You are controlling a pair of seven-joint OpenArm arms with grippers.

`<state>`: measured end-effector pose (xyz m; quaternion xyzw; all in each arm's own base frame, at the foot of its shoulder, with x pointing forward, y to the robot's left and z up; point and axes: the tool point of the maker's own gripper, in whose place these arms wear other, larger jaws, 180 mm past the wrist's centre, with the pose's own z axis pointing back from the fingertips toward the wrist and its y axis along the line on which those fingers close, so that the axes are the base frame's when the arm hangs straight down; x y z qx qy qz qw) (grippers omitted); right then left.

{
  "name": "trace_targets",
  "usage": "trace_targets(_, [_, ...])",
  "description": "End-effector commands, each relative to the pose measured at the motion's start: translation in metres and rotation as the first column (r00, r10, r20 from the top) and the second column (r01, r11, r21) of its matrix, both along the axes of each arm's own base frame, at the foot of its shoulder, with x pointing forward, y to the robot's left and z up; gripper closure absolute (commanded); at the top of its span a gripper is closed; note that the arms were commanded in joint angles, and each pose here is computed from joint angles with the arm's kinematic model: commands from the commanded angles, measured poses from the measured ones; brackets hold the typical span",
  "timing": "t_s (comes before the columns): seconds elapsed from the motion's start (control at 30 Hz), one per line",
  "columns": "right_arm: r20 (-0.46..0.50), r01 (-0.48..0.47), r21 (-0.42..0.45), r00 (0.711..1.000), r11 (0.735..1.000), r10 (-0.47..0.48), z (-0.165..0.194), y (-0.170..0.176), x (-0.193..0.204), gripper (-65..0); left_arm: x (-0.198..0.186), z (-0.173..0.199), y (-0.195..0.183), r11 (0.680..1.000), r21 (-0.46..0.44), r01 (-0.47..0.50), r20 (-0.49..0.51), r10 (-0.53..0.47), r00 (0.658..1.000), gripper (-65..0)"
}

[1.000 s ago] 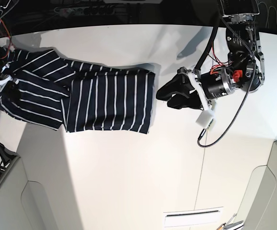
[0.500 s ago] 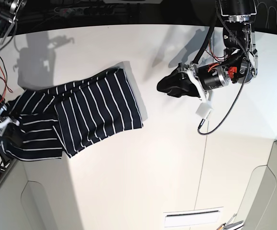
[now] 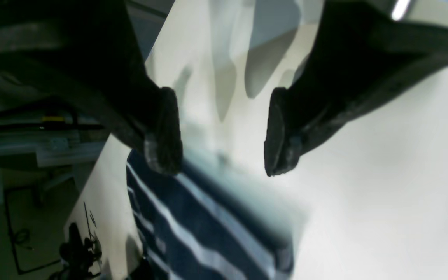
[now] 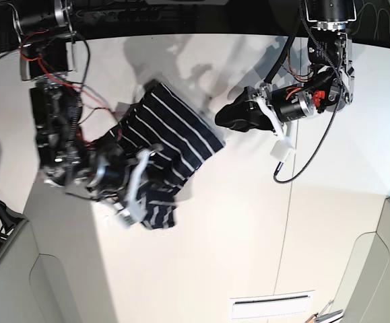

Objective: Fold the T-shirt properly
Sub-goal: 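Fold the strip's other end over with the right gripper toward the left gripper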

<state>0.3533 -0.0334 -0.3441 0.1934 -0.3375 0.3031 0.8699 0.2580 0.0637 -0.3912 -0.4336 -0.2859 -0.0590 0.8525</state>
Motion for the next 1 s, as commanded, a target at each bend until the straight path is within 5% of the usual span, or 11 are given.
trace_targets(0.0, [0.037,-0.003,-0.013,0.999,1.0,0.003,0.009,0.01,0.006,-9.8,0.009,0.012,0.001,1.0,-0.023,-0.01,0.046,0.011,0.999,-36.3])
trace_targets(0.1, [0.043,-0.062,-0.134,0.997,0.989,0.068,-0.007,0.03,-0.004,-28.5,0.009,0.012,0.001,1.0,-0.022,-0.009,0.045,0.01,0.999,-36.3])
trace_targets(0.17, [0.065,-0.11,-0.181,0.99,0.977,0.123,-0.012,0.042,-0.01,-33.5,0.009,0.012,0.001,1.0,-0.022,-0.009,0.046,0.01,0.999,-36.3])
trace_targets(0.57, [0.076,-0.277,-0.256,0.949,0.926,0.305,-0.024,0.087,-0.042,-33.6,0.015,0.025,0.021,0.994,-0.076,-0.073,0.055,0.077,0.996,-36.3])
trace_targets(0.97, [0.12,-0.312,-0.183,0.934,0.932,0.336,0.009,0.113,-0.051,-33.6,0.014,0.041,0.057,0.978,-0.147,-0.146,0.04,0.154,0.987,-36.3])
